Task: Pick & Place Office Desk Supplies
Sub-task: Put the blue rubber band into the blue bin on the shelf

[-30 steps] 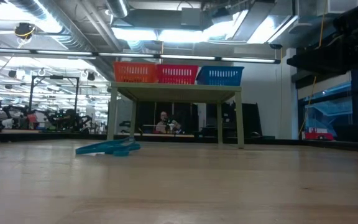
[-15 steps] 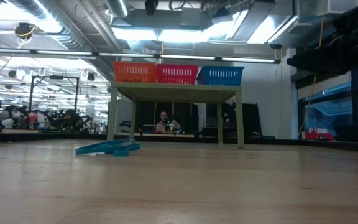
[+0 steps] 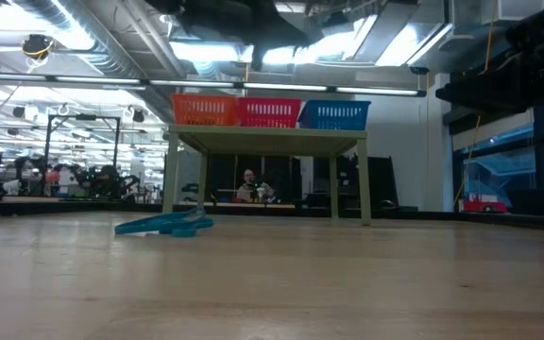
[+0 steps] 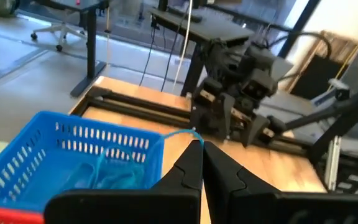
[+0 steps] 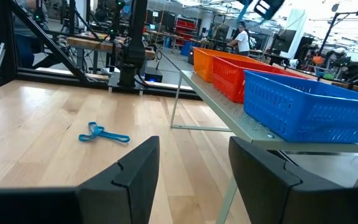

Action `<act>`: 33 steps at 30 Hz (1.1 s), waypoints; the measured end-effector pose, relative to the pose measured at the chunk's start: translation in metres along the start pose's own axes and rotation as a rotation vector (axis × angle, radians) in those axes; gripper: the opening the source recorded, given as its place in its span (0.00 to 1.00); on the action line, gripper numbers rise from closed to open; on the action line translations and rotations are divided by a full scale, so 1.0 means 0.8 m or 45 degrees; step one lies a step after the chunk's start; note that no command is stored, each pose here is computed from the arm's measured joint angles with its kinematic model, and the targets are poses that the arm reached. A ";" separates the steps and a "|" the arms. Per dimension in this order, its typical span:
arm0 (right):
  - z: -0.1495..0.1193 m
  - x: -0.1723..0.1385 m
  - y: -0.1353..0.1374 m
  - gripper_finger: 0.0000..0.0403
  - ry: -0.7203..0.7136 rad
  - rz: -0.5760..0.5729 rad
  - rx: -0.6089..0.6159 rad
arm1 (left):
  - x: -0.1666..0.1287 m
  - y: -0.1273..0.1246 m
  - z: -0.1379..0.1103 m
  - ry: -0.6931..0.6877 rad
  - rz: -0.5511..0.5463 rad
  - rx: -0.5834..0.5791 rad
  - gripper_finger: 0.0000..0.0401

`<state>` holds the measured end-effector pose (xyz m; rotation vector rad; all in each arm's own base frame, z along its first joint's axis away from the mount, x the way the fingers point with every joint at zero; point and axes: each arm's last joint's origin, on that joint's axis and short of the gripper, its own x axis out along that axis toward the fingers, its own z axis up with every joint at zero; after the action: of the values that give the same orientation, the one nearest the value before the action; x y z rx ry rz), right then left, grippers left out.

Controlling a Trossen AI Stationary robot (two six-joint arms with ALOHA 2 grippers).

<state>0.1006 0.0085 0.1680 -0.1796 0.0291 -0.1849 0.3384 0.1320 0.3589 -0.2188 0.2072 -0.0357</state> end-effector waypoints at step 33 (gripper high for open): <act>0.000 0.000 0.000 0.48 0.000 0.000 -0.003 | 0.077 0.112 -0.008 0.095 0.045 -0.168 0.20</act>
<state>0.1006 0.0085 0.1680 -0.1822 0.0294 -0.1847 0.3987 0.2142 0.3210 -0.3457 0.2882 0.0053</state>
